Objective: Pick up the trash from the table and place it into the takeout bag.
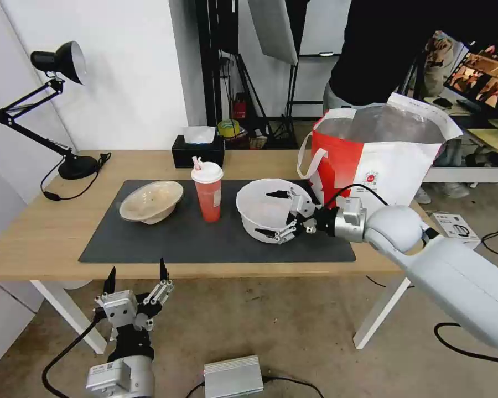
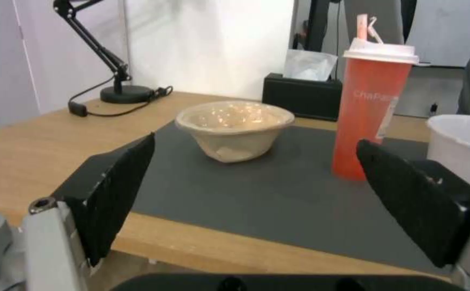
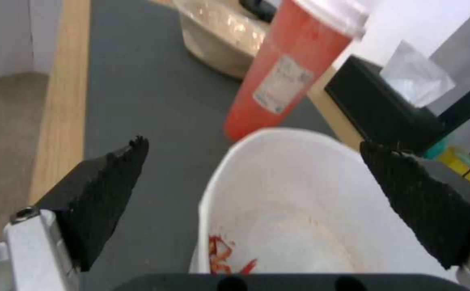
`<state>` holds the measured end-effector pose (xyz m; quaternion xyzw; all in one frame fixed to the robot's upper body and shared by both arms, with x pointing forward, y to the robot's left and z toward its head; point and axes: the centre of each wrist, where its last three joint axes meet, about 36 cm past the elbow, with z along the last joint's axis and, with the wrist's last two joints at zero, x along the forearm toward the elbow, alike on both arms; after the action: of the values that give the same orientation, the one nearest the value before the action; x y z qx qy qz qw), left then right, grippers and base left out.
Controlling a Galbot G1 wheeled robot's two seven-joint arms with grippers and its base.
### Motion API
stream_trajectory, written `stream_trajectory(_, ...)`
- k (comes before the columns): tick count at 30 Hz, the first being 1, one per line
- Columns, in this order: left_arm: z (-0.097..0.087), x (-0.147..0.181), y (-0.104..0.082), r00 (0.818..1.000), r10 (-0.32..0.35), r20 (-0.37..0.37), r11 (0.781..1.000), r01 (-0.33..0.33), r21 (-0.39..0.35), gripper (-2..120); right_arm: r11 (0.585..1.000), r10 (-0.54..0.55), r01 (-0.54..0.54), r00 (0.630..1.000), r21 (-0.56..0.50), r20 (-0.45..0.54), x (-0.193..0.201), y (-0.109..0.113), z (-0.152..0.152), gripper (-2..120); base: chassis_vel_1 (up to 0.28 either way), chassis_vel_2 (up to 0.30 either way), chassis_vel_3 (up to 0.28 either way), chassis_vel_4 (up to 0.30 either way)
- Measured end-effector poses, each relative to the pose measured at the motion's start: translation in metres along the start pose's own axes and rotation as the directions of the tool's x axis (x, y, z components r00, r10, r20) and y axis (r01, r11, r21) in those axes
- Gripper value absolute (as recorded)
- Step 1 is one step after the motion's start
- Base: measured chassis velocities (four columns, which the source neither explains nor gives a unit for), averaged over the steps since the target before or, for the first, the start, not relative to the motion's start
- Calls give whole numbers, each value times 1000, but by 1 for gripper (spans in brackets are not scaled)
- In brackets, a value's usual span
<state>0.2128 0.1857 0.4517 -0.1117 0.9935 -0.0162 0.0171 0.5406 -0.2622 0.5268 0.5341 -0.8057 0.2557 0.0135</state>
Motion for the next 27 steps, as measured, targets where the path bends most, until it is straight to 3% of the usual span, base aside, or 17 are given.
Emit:
stream_trajectory(13,2,2,-2,1000,-7,11,1000,7,13,100,1000,-17,16,998,-17,-66,-8,-12,14,100,0,0,0,0)
stream_trajectory(27,2,4,-3,1000,-6,5,1000,6,11,100,997,-77,73,982,-34,-170,-4,-33,6,100,0,0,0,0)
